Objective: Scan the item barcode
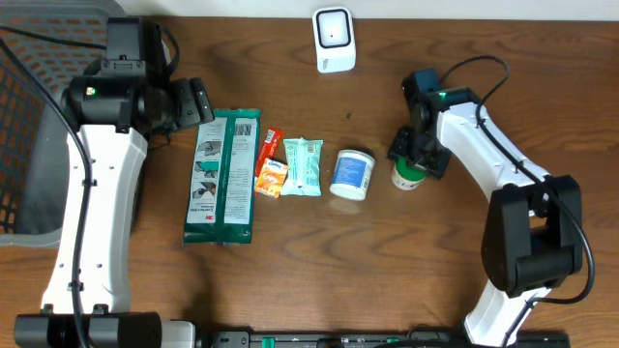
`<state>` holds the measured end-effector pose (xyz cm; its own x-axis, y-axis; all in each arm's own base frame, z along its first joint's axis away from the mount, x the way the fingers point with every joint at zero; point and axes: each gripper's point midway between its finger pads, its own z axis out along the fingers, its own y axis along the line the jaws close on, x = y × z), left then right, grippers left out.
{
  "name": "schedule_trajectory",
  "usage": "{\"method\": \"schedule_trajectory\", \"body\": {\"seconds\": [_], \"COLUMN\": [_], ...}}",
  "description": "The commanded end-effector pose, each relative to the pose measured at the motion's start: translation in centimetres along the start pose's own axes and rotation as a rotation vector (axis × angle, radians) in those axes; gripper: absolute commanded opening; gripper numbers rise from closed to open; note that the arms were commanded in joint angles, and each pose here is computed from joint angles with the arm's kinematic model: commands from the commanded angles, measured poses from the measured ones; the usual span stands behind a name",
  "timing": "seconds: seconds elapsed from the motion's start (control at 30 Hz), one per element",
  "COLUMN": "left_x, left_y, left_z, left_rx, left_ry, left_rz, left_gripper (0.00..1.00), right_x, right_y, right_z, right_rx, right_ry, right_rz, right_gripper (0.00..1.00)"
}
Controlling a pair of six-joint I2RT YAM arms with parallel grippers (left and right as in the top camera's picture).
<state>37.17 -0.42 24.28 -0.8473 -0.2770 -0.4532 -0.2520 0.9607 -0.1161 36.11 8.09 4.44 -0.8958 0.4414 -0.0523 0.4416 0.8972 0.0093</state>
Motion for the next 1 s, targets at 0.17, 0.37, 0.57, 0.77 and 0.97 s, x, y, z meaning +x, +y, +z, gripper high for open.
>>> {"method": "schedule_trajectory", "body": {"seconds": [0.17, 0.37, 0.57, 0.77, 0.97], "left_x": [0.1, 0.1, 0.1, 0.1, 0.1], "left_y": [0.0, 0.0, 0.0, 0.0, 0.0], "left_z": [0.3, 0.3, 0.3, 0.3, 0.3], "left_rx": [0.002, 0.002, 0.002, 0.002, 0.002], "left_ry": [0.012, 0.012, 0.012, 0.012, 0.012], "left_rz": [0.003, 0.003, 0.003, 0.003, 0.003], "left_gripper": [0.88, 0.88, 0.88, 0.88, 0.88], "right_x": [-3.1, -4.0, -5.0, -5.9, -5.0], "right_y": [-1.6, -1.3, 0.1, 0.8, 0.8], "right_z": [-0.7, -3.5, -10.9, -16.1, -13.2], "right_rx": [0.066, 0.033, -0.095, -0.191, -0.169], "right_ry": [-0.115, -0.100, -0.100, -0.152, -0.061], "right_rz": [-0.308, -0.337, -0.364, -0.342, -0.344], "right_gripper": [0.75, 0.96, 0.96, 0.97, 0.99]}}
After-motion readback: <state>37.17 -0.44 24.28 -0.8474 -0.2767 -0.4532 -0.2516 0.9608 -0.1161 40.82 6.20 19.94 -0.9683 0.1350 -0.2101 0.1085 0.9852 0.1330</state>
